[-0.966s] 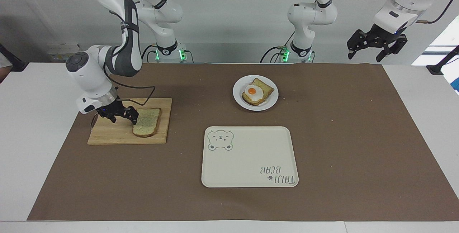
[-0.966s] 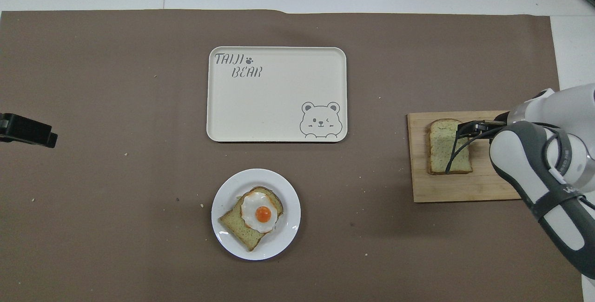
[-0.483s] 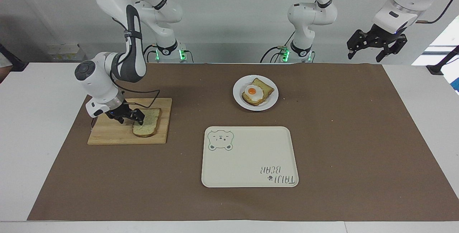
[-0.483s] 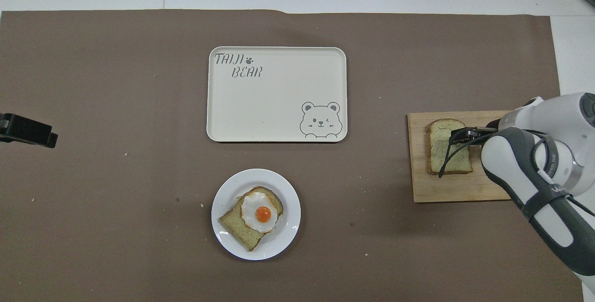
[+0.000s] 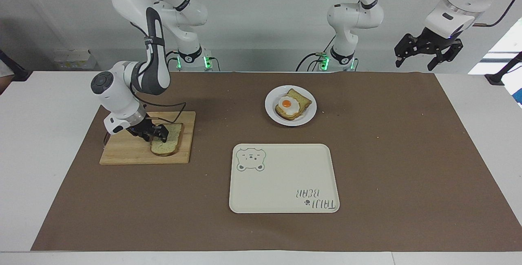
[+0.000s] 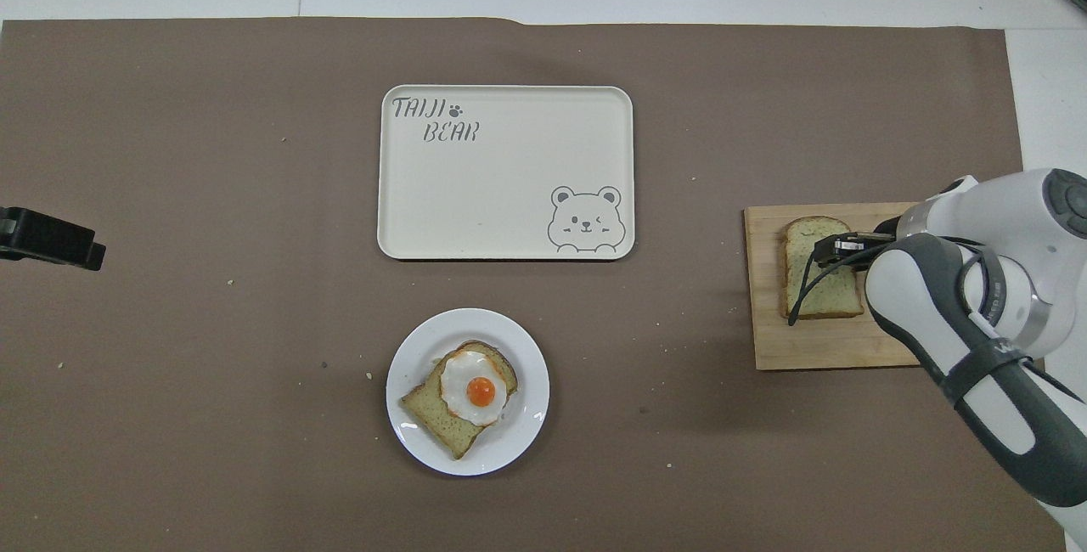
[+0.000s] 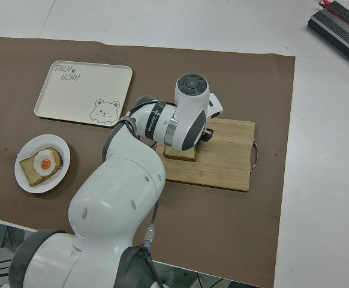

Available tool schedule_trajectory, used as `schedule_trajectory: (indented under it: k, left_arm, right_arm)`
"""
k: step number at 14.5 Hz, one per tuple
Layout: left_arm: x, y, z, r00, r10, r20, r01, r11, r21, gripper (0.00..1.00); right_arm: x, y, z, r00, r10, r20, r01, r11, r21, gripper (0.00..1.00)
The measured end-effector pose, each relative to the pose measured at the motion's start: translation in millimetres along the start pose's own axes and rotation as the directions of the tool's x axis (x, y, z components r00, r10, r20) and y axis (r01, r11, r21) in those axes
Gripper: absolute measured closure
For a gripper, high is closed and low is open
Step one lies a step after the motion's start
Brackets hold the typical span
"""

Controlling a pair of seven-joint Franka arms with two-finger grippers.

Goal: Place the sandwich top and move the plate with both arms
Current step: 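Lift the toast slice off the wooden board with the right gripper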

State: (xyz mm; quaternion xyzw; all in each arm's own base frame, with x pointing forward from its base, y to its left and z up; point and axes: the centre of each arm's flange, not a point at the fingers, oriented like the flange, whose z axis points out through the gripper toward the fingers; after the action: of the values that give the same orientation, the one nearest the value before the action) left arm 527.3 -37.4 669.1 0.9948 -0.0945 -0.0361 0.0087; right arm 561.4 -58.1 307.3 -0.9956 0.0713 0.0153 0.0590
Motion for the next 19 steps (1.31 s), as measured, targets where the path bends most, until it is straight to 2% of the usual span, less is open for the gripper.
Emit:
schedule_trajectory:
  k: [6, 9, 15, 19]
  left_arm:
    - [0, 0, 0, 1.0, 0.0, 0.0, 0.0, 1.0, 0.0, 0.0]
    - [0, 0, 0, 1.0, 0.0, 0.0, 0.0, 1.0, 0.0, 0.0]
    - [0, 1, 0, 1.0, 0.002, 0.0, -0.002, 1.0, 0.0, 0.0]
    - [0, 1, 0, 1.0, 0.002, 0.0, -0.002, 1.0, 0.0, 0.0]
  right_arm:
    - [0, 7, -2, 1.0, 0.012, -0.003, -0.012, 1.0, 0.0, 0.71]
    - [0, 6, -2, 1.0, 0.011, -0.003, -0.011, 1.0, 0.0, 0.85]
    - [1, 6, -4, 1.0, 0.01, -0.006, -0.01, 1.0, 0.0, 0.85]
    - [11, -3, -28, 1.0, -0.005, 0.006, 0.005, 1.0, 0.009, 0.85]
